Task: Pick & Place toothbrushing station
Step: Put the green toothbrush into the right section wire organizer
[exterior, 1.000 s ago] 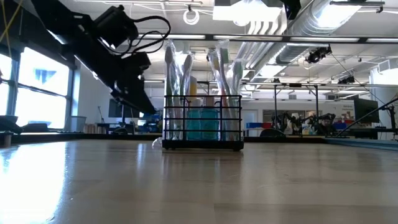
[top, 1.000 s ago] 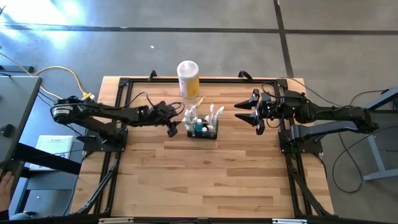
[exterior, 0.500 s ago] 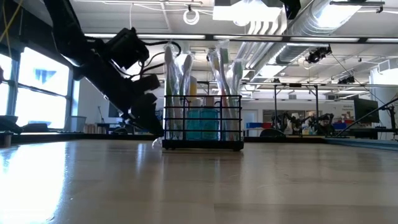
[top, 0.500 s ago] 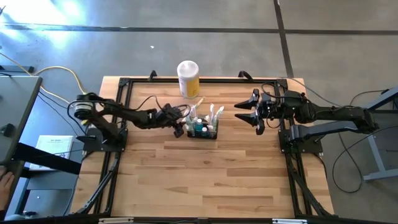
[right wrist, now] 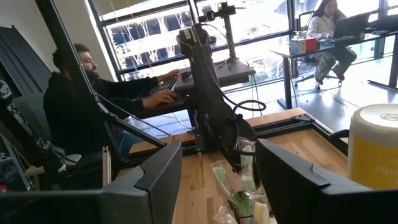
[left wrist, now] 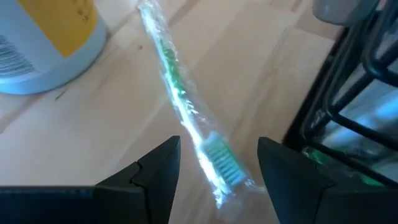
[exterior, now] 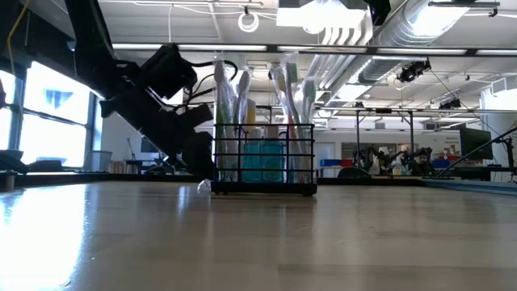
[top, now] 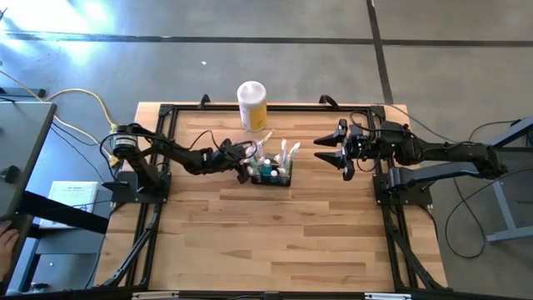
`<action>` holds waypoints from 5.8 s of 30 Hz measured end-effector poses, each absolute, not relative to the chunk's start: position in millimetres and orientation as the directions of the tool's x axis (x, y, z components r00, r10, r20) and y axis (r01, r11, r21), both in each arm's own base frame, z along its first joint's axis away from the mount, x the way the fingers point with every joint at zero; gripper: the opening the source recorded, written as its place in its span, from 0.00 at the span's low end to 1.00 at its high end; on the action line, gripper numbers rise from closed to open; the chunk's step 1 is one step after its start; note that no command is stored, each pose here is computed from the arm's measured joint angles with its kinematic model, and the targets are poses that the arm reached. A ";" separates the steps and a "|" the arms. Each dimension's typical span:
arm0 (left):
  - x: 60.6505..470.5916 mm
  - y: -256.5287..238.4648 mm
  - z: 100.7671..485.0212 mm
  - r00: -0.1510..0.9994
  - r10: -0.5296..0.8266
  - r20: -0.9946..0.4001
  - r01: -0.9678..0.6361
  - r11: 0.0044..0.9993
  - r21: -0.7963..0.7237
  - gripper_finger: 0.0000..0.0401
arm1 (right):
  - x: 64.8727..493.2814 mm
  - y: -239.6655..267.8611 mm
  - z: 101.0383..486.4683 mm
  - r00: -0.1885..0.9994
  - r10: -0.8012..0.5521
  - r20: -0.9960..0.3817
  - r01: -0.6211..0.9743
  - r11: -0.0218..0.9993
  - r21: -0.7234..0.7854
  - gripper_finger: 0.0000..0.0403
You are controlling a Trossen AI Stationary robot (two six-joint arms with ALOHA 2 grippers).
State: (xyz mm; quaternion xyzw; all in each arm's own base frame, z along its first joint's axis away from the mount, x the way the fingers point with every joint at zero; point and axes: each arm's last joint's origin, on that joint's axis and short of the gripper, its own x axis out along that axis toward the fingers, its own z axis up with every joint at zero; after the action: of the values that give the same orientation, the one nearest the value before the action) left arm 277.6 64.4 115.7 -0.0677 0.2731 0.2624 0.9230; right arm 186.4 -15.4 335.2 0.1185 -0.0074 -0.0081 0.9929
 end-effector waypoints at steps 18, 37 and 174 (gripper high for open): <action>277.5 64.3 102.0 0.674 0.442 -0.592 -0.544 0.839 0.006 0.46 | 186.4 -16.3 334.6 0.999 -0.044 0.006 0.042 0.971 0.236 0.49; 273.3 63.1 105.1 0.659 0.435 -0.613 -0.558 0.830 -0.012 0.03 | 186.4 -16.3 334.5 0.999 -0.044 0.006 0.042 0.971 0.236 0.49; 379.2 -73.2 421.8 0.714 0.438 -0.546 0.578 0.073 0.813 0.02 | 256.7 -17.9 287.0 0.949 0.301 -0.100 -0.239 0.886 0.397 0.39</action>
State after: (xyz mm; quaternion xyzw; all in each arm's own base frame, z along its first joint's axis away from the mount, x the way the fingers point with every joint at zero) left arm 379.2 -73.2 421.8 0.6785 0.3744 -0.0553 0.6297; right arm 256.7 -17.9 287.0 0.1937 0.0793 0.1394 0.9679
